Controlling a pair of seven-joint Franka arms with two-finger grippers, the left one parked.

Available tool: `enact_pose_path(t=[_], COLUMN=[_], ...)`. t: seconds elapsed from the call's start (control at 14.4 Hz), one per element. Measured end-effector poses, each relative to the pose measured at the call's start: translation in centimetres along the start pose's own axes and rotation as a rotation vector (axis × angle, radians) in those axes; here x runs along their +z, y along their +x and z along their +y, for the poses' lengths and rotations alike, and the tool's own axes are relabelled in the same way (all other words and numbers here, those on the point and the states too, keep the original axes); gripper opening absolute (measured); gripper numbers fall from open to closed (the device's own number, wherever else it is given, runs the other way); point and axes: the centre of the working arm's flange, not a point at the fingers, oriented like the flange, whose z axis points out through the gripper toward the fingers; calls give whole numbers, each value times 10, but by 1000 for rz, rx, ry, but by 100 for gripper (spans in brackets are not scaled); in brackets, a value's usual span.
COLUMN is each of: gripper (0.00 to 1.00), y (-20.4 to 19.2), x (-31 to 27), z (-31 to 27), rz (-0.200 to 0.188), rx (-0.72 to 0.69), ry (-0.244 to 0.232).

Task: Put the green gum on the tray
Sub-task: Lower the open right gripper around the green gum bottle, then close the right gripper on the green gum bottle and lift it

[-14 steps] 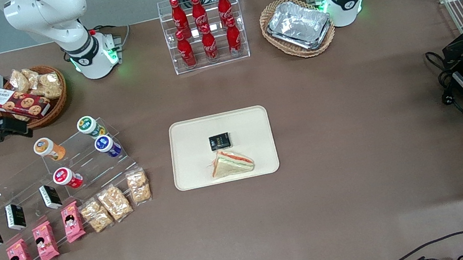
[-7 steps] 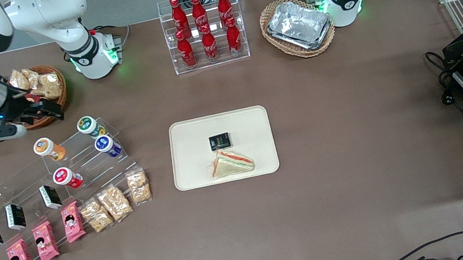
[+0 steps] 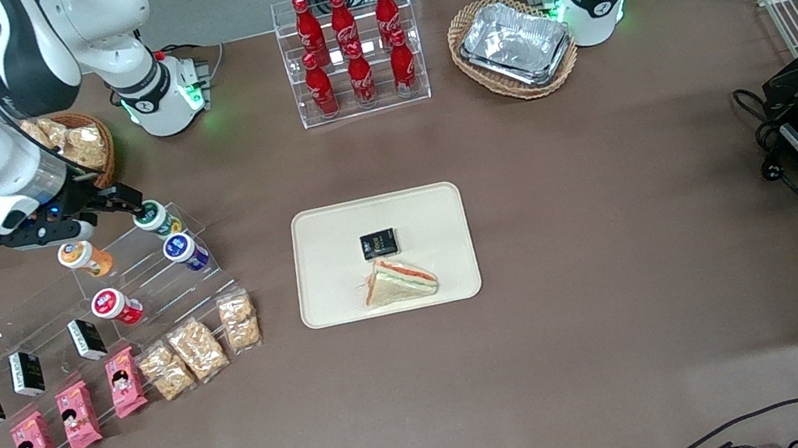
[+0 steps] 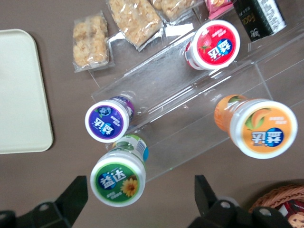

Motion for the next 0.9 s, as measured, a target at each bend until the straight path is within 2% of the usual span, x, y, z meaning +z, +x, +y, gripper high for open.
enact_pose_path(t=[0.42,0.9], gripper=[100,98], y=[-10,-17], x=[31,38], z=[-9,-30], rz=[14,18], rx=[4,13], ry=[0,-1])
